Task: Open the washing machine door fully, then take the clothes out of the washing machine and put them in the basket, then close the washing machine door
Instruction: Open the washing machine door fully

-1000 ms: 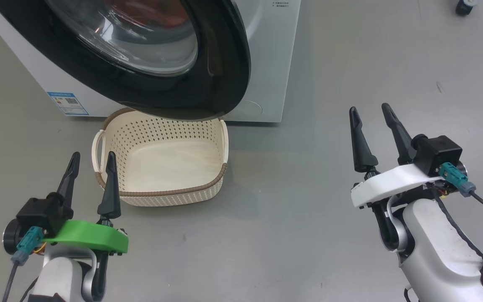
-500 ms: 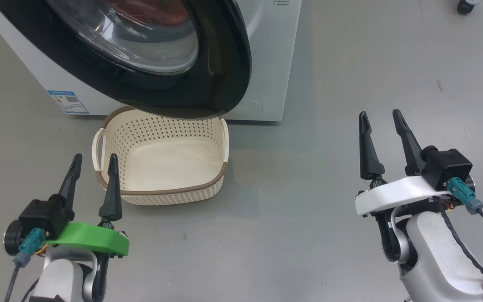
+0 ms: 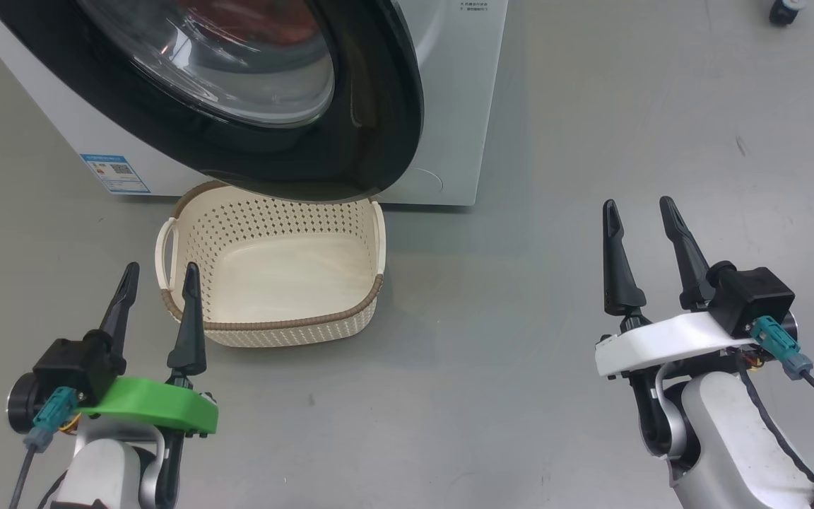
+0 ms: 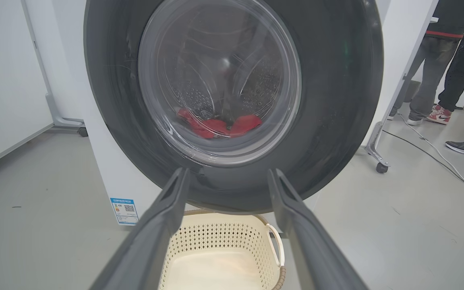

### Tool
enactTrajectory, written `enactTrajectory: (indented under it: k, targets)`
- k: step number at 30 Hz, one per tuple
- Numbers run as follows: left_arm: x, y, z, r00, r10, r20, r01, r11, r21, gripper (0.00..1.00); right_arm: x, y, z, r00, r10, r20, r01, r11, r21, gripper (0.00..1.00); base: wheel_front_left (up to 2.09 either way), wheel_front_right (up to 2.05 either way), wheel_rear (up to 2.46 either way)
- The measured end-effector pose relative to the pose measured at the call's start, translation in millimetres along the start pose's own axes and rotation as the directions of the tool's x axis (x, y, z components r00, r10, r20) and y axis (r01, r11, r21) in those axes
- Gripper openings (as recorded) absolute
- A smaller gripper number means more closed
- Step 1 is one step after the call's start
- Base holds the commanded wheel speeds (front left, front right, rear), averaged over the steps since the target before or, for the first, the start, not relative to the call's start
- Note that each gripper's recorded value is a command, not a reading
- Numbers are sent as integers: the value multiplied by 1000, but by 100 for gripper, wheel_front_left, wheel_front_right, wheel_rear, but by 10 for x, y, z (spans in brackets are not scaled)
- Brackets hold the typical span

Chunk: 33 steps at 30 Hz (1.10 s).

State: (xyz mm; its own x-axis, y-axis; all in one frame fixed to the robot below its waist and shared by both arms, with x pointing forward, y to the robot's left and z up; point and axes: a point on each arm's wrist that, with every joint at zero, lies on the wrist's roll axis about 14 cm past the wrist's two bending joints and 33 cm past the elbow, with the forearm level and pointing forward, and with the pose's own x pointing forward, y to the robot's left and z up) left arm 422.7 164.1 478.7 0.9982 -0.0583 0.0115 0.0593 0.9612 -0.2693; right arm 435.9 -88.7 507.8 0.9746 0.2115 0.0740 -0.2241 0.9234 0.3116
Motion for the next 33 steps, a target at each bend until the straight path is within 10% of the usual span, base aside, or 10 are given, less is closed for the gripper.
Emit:
enactTrajectory:
  k: [33]
  targets:
    - [15,26,-78,1000,5,-19,-5,1000,3,100,16,-34,-29,1000,-14,11,14,999,51,100,0,0,0]
